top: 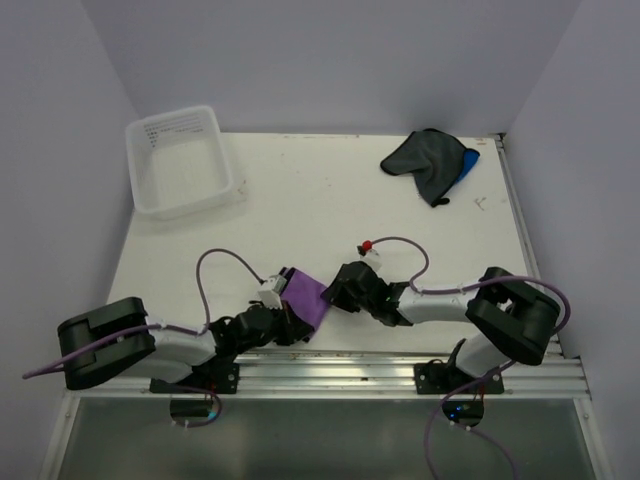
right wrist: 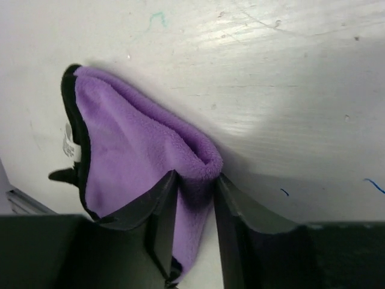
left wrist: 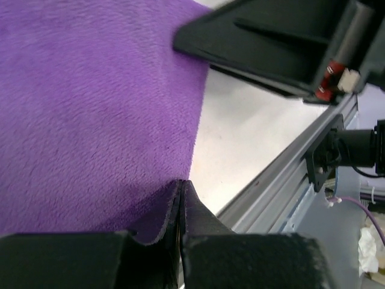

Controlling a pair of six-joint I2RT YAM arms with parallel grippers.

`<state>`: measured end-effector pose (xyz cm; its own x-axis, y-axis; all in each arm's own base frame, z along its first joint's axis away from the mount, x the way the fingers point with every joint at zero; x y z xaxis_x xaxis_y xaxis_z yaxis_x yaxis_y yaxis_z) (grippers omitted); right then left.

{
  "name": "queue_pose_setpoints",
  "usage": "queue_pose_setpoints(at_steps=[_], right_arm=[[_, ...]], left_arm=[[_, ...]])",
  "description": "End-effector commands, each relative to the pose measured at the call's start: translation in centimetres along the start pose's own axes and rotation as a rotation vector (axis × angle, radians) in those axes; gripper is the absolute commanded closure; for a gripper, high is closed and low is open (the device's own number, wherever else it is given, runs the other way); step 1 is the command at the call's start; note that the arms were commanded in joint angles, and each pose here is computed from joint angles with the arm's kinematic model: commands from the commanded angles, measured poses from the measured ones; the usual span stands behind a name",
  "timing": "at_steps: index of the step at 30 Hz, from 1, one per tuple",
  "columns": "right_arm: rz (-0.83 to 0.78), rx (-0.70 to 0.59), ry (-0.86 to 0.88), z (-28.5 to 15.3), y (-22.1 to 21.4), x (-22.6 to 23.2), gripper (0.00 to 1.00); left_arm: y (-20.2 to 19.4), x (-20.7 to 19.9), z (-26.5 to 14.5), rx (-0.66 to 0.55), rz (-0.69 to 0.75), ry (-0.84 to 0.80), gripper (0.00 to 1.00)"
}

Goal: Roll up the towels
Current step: Roll the towel

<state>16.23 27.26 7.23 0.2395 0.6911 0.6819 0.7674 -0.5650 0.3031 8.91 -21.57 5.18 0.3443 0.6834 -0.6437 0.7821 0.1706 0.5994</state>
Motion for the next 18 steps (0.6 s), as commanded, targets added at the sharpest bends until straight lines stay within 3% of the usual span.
queue_pose_setpoints(at_steps=[1, 5, 8, 12, 15, 18], right_arm=[[-0.083, 0.088, -0.026, 0.4, -0.2, 0.6, 0.65], [-0.076, 0.102, -0.024, 0.4, -0.4, 0.3, 0.54], [-0.065, 0.094, -0.017, 0.2, -0.3, 0.0, 0.55], [-0.064, 0.095, -0.019, 0.0, -0.2, -0.4, 0.71], [-0.089, 0.096, -0.021, 0.0, 0.0, -0.4, 0.76], [-0.138, 0.091, -0.048, -0.2, 0.5, -0.1, 0.92]], left_arm=[[-0.2, -1.1, 0.0, -0.032, 0.0, -0.046, 0.99], [0.2, -2.2, 0.1, -0.044, 0.006, -0.068, 0.99], [0.2, -2.3, 0.1, -0.047, 0.004, -0.07, 0.99], [-0.1, -2.3, 0.1, -0.036, 0.005, -0.066, 1.0], [-0.2, -2.5, 0.2, -0.034, 0.012, -0.075, 1.0], [0.2, -3.0, 0.3, -0.043, 0.034, -0.089, 0.98]])
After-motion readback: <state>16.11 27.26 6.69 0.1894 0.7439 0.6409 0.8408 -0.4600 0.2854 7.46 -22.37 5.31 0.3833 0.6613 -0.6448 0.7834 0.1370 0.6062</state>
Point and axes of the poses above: each gripper's point midway between its finger pads, its own z axis out along the fingers, its own x axis along the line the jaws close on, y = z × x, the point moved 7 cm from there along -z, back along the fingers, and after that the axes turned 8 degrees about z, right-handed, at the moved point
